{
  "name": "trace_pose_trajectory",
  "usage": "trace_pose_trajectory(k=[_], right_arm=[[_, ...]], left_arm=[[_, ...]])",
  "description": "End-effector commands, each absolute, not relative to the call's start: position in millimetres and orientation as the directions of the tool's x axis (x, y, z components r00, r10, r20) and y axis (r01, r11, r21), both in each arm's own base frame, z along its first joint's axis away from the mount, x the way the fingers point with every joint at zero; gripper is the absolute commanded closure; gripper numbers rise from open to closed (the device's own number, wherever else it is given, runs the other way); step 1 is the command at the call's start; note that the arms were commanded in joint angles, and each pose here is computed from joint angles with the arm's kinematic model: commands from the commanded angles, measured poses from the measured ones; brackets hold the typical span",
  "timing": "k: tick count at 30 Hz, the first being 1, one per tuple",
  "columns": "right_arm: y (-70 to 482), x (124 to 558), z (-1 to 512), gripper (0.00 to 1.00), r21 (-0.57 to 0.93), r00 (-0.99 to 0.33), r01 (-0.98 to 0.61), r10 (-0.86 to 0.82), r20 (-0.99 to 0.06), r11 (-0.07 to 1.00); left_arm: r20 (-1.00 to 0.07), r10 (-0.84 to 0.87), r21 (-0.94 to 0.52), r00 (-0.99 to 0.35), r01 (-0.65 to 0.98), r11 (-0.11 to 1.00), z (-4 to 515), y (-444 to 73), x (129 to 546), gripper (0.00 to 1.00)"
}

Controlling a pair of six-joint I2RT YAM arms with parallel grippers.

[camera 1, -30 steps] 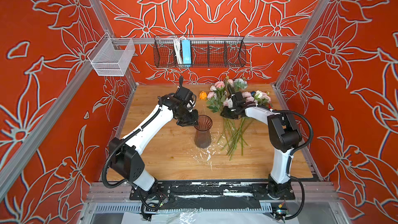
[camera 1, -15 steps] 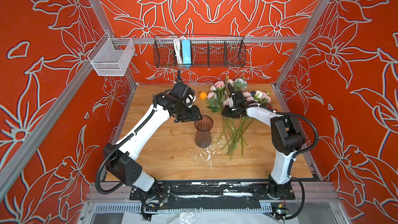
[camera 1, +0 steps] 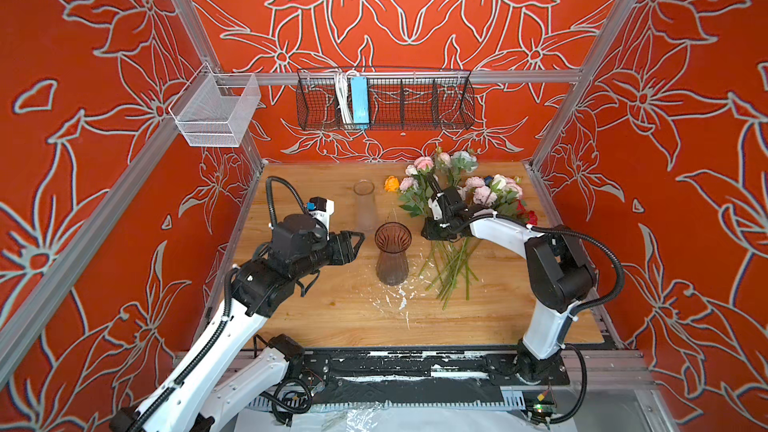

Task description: Arrange the flowers into the vase

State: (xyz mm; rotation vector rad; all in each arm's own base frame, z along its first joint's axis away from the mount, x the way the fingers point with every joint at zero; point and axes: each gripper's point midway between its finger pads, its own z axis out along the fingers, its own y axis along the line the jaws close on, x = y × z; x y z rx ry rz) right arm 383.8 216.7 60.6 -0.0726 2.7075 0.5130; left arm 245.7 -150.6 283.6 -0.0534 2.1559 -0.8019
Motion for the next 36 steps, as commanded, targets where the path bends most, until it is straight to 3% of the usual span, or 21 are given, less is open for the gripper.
trace_pose_trajectory(k=[1,9,12,14,18,29,36], right_arm=[[204,377,51,0.65,0.302,-0.931,-0.076,0.041,-0.362,0.95],[203,371,52,0.67,0.314,-0.931,-0.081,0.041,-0.364,0.946],[209,370,42,0.75,0.33,-0.943,-0.084,0.032,-0.331,0.94],[214,373,45,0.87,0.355,-0.943,-0.091,0.034,-0.332,0.93],[222,381,72,1.0,0.393,-0.92,-0.13,0.037,-0.39,0.91],[242,378,174,1.0,0.547,-0.845,-0.24,0.104,-0.524,0.802],[238,345,192,1.0,0.575,-0.856,-0.286,0.064,-0.512,0.767]], left_arm=[[-0.72,-0.378,-0.601,-0.582,0.25,0.759,308,-154,260,0.36],[-0.685,-0.365,-0.628,-0.631,0.256,0.735,297,-168,269,0.36],[-0.685,-0.365,-0.635,-0.631,0.269,0.724,300,-173,273,0.36],[-0.686,-0.362,-0.634,-0.631,0.276,0.722,302,-176,275,0.36],[-0.698,-0.343,-0.623,-0.629,0.296,0.724,311,-179,278,0.35],[-0.75,-0.334,-0.596,-0.571,0.364,0.716,345,-182,282,0.35],[-0.767,-0.335,-0.604,-0.547,0.44,0.665,368,-195,285,0.35]])
